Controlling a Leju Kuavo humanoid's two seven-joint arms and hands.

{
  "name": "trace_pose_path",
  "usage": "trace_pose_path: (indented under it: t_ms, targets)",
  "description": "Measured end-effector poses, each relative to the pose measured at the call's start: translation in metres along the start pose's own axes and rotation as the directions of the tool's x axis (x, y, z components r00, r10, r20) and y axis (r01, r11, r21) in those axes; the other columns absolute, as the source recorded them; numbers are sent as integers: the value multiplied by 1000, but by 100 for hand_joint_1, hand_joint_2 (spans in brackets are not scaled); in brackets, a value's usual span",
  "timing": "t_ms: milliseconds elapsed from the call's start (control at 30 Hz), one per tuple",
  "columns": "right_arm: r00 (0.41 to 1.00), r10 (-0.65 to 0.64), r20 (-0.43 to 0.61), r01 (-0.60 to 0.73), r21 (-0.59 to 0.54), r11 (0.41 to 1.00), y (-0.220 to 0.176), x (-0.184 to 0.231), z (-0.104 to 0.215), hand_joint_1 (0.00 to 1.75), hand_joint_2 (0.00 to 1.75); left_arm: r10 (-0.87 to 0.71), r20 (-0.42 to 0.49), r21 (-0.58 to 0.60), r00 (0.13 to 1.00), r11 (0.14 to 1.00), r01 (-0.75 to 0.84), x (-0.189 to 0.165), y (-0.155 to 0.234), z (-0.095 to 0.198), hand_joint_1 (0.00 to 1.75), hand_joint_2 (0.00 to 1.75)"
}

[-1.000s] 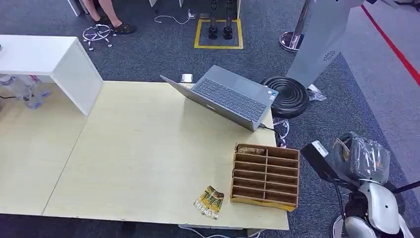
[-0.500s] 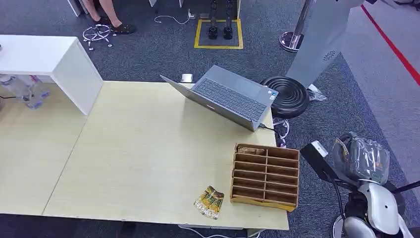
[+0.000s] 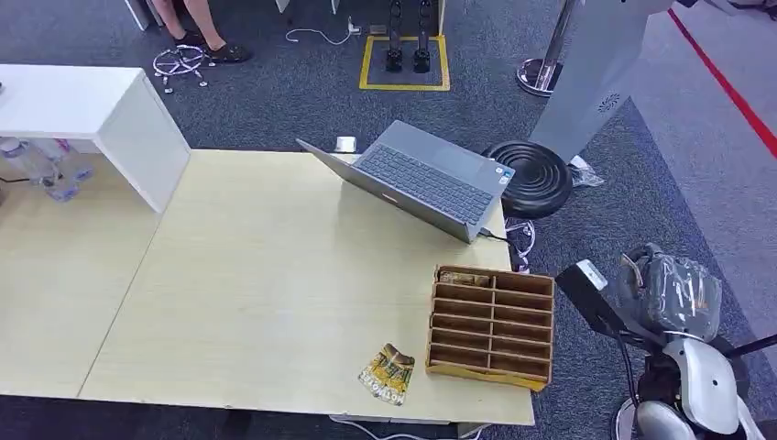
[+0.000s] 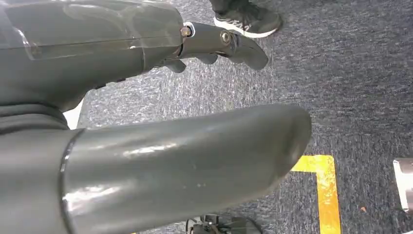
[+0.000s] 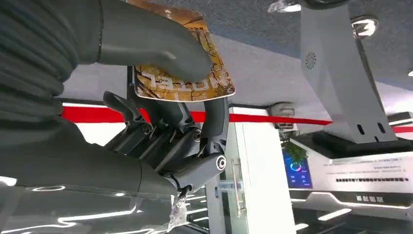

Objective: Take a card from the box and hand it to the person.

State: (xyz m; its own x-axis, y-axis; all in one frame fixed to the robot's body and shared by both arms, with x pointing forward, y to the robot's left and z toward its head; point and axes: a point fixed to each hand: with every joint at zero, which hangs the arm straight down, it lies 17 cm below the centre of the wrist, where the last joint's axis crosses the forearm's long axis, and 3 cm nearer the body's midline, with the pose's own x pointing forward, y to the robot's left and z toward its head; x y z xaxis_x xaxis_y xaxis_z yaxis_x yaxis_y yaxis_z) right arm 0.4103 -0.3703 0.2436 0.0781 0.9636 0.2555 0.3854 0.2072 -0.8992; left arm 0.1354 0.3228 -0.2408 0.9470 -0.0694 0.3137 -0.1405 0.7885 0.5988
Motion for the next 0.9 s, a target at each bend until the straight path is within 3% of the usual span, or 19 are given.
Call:
trace_pose_path:
  t_ms: [900]
  targets:
    - [1000,0,-5,0,2,1000,0,-1,1,162,175,-10,13,-5,1000,1000,10,2,-1,0,0,0]
